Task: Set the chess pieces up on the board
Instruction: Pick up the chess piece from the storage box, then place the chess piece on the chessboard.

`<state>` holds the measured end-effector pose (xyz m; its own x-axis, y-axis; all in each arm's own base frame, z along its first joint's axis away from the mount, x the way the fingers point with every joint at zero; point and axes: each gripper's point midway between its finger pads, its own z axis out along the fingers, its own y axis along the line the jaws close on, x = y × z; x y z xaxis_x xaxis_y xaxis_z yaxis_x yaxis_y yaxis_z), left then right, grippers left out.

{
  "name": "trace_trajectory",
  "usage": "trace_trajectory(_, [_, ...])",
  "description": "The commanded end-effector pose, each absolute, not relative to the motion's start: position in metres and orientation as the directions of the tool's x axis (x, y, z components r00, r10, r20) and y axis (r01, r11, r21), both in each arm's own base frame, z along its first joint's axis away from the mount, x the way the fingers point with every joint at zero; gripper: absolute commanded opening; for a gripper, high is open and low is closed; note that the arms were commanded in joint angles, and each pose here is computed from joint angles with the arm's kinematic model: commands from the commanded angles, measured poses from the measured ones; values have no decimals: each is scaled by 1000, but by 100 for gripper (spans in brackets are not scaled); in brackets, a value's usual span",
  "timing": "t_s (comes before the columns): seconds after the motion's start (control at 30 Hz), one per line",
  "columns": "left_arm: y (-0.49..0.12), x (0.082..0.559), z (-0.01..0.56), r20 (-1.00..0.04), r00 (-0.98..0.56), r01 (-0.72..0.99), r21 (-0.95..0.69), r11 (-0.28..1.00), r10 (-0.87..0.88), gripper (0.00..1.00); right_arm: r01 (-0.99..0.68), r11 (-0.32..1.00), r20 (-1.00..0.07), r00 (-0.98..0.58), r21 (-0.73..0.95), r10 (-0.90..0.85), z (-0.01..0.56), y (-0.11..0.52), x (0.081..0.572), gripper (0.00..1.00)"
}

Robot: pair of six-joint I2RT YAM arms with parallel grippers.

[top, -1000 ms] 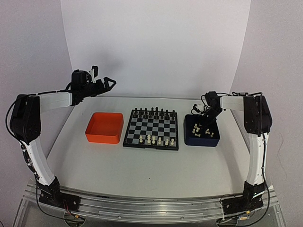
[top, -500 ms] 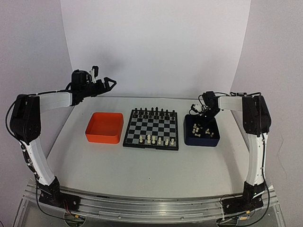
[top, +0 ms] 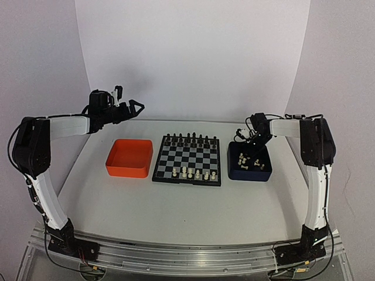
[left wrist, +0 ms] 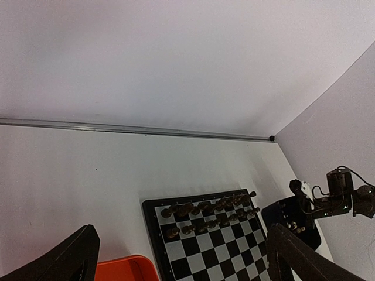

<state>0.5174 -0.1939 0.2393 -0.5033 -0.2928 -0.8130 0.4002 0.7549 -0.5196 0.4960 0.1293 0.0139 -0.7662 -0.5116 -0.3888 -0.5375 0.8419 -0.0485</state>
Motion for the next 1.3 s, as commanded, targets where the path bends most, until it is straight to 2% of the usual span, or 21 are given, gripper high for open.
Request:
trace_trajectory(0.0, [-202,503,268,-837,-460,470,-513,718,-296,100,-526,848,-405,-763,-63,-504,30,129,491,1])
trace_trajectory(0.33, [-219,486,286,-863,-431,532,-479,698,-263,100,-492,868,-476,-749,-67,-461,85,123,464,0])
trace_trajectory(0.57, [-236,467,305,-882,-403,593,-454,665,-243,100,-435,900,-596,-714,-34,-368,147,124,450,0])
trace_trajectory(0.7, [-261,452,318,-886,-395,654,-457,603,-243,100,-389,910,-729,-663,141,-171,204,145,446,0])
trace_trajectory(0.83, [-299,434,327,-887,-399,711,-458,534,-231,100,-377,847,-799,-595,376,89,255,173,442,0])
trace_trajectory(1.03, [-358,398,340,-872,-423,786,-488,379,-247,100,-335,678,-712,-576,654,402,302,209,440,0])
trace_trajectory(1.27, [-423,351,355,-826,-481,826,-539,163,-294,100,-355,394,-530,-577,848,622,346,272,427,0])
